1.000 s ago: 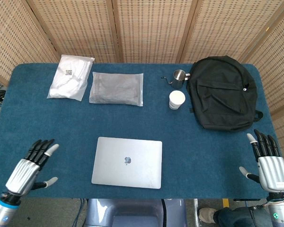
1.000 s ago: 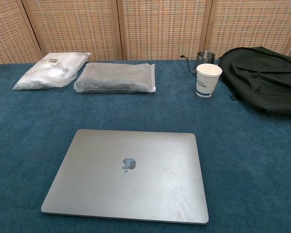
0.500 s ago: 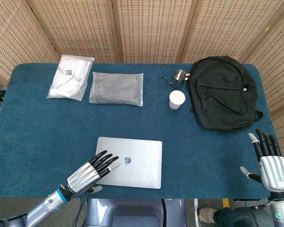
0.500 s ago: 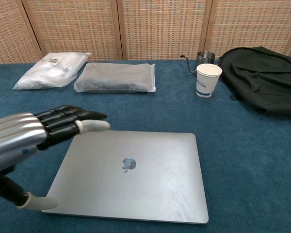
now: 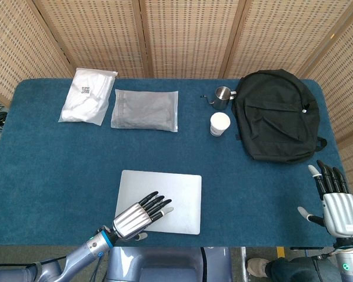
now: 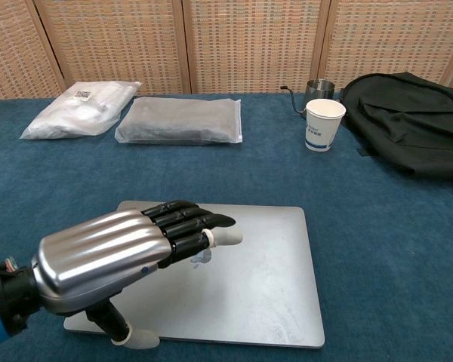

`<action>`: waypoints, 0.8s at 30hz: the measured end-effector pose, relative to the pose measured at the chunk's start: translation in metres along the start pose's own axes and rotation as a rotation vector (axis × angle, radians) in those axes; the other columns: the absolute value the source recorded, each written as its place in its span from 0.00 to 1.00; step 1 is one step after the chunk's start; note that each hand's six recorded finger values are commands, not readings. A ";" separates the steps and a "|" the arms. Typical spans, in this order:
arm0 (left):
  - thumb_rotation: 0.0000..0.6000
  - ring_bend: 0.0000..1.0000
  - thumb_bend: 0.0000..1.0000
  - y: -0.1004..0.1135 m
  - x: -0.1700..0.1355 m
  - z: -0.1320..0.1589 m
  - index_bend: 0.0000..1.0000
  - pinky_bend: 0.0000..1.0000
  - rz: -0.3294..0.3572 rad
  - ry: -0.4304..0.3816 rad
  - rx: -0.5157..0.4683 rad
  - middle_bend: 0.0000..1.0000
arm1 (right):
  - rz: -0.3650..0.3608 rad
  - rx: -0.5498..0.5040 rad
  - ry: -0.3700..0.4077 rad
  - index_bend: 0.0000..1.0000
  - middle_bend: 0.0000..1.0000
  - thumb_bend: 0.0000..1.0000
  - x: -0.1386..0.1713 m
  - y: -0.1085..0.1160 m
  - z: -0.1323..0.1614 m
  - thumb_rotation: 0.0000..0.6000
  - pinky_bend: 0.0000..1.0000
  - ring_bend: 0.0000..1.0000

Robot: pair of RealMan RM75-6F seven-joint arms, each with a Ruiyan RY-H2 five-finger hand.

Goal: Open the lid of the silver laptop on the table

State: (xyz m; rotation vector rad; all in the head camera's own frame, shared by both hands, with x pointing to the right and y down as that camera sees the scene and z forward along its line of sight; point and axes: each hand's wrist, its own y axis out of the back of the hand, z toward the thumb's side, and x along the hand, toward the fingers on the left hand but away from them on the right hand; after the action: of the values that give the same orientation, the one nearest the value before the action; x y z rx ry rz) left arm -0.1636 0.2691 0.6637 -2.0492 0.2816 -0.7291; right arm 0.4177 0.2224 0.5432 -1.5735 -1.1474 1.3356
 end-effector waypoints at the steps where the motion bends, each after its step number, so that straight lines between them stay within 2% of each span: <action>1: 1.00 0.00 0.00 -0.002 0.002 0.001 0.00 0.00 -0.005 -0.001 0.005 0.00 | 0.001 -0.001 0.000 0.00 0.00 0.00 0.000 0.000 0.000 1.00 0.00 0.00; 12: 1.00 0.00 0.00 -0.023 0.015 0.007 0.00 0.00 -0.043 -0.002 0.071 0.00 | 0.005 -0.012 -0.003 0.00 0.00 0.00 -0.001 0.000 -0.002 1.00 0.00 0.00; 24: 1.00 0.00 0.02 -0.026 0.029 0.013 0.00 0.00 -0.034 -0.004 0.074 0.00 | 0.009 -0.027 -0.009 0.00 0.00 0.00 -0.002 0.001 -0.005 1.00 0.00 0.00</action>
State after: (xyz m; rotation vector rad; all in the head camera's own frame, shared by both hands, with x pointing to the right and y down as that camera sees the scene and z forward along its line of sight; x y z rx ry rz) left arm -0.1350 0.2795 0.6914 -1.9897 0.2144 -0.7452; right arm 0.4229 0.2205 0.5438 -1.5957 -1.1697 1.3390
